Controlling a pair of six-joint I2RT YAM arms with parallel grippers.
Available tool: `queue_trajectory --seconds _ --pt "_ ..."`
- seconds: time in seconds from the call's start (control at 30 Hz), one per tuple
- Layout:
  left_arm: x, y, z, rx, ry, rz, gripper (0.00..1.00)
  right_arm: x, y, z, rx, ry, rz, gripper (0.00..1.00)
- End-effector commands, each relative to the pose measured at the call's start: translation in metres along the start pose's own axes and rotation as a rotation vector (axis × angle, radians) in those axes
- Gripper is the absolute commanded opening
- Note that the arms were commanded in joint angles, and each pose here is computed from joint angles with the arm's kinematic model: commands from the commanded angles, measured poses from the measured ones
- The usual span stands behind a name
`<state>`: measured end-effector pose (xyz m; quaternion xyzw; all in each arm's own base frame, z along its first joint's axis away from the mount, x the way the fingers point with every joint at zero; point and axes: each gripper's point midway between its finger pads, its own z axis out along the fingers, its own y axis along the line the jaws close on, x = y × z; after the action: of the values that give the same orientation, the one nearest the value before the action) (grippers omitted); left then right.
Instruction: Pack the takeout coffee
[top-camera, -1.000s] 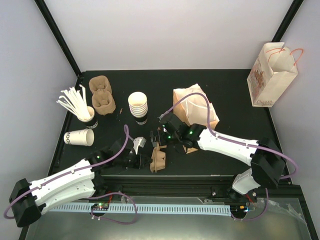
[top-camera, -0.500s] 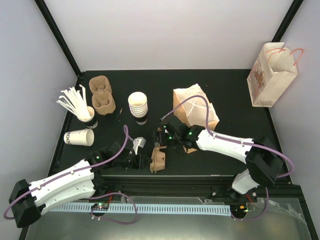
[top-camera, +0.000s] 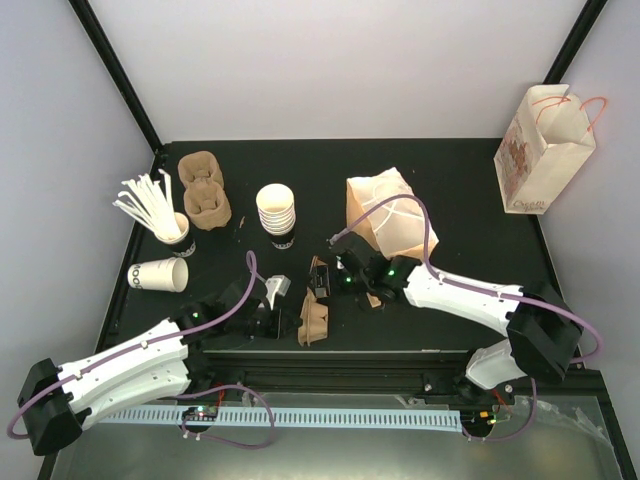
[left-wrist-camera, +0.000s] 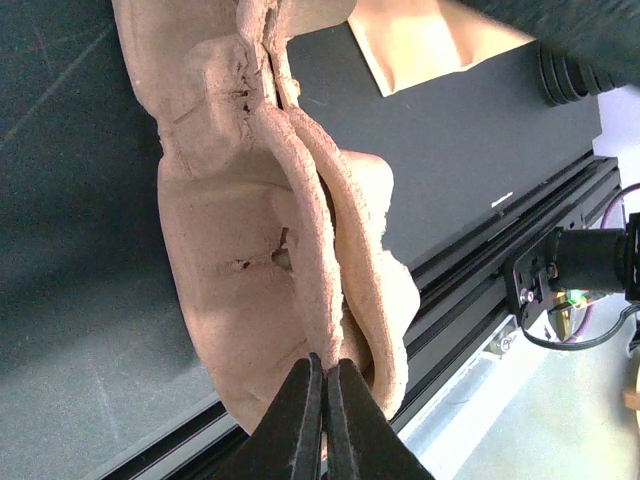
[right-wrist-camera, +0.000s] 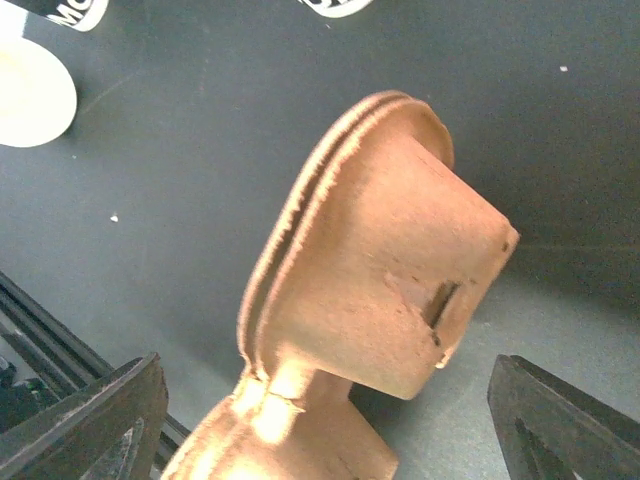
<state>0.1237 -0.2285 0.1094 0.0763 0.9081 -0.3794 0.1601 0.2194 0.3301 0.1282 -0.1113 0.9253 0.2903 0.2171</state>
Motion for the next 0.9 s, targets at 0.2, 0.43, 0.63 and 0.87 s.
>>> queue_trajectory --seconds 0.2,0.43,0.63,0.87 --pt "0.001 0.008 0.006 -0.004 -0.014 -0.030 0.01 0.014 -0.015 0.006 -0.012 -0.005 0.029 0.85" --pt "0.004 0.011 0.007 0.000 -0.010 -0.043 0.02 0.023 -0.020 0.012 -0.033 0.016 0.036 0.81" --pt "0.002 0.009 0.007 0.003 -0.013 -0.036 0.02 0.022 -0.020 0.018 -0.032 0.032 0.037 0.82" --pt "-0.004 0.010 -0.002 -0.042 -0.033 -0.034 0.02 0.023 -0.034 0.017 0.046 0.036 0.050 0.77"
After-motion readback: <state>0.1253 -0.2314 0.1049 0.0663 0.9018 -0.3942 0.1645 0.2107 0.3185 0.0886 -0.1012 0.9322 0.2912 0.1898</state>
